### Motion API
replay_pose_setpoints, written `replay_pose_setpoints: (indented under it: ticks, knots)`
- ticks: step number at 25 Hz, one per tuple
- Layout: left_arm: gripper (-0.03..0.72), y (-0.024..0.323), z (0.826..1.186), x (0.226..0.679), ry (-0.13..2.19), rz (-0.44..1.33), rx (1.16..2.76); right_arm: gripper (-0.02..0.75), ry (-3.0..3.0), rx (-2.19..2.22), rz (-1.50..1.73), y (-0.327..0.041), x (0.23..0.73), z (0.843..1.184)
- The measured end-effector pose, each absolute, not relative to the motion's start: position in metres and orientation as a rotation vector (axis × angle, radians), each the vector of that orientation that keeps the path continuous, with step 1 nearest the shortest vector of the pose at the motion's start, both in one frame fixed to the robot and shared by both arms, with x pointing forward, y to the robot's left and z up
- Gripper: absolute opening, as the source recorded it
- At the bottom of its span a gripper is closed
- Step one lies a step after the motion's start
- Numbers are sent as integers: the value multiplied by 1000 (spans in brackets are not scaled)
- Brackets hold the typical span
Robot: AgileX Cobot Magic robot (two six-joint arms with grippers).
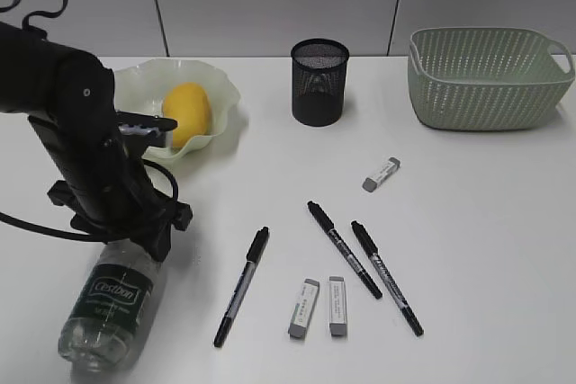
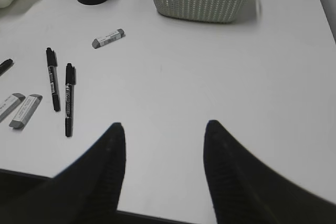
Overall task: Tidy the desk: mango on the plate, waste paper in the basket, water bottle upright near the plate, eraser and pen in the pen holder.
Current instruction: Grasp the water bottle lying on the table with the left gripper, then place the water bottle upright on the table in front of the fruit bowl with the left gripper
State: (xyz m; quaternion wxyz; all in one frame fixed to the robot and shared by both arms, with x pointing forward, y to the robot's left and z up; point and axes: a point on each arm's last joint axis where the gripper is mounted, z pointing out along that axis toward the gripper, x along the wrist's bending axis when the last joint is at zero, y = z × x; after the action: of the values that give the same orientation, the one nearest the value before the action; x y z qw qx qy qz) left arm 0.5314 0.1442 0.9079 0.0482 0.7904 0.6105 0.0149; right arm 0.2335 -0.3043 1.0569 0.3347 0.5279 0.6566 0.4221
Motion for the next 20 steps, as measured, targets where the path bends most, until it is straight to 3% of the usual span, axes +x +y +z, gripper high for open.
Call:
replay_pose_setpoints:
  ticks: [3,7,11,20]
  knots:
    - [418,146,925,528,1773,141,2297,393,1713,1378,1102,-304,234,1057]
    - [412,168,956,491,1519,364,2025,393,1713,1378,1102,-304,234,1057]
    - [401,197,956,449,1205,579,1788,393,1713,1378,1102,-304,234,1057]
    - [399,225,927,469,1137,805,1634,393,1713,1378,1101,-304,234,1057]
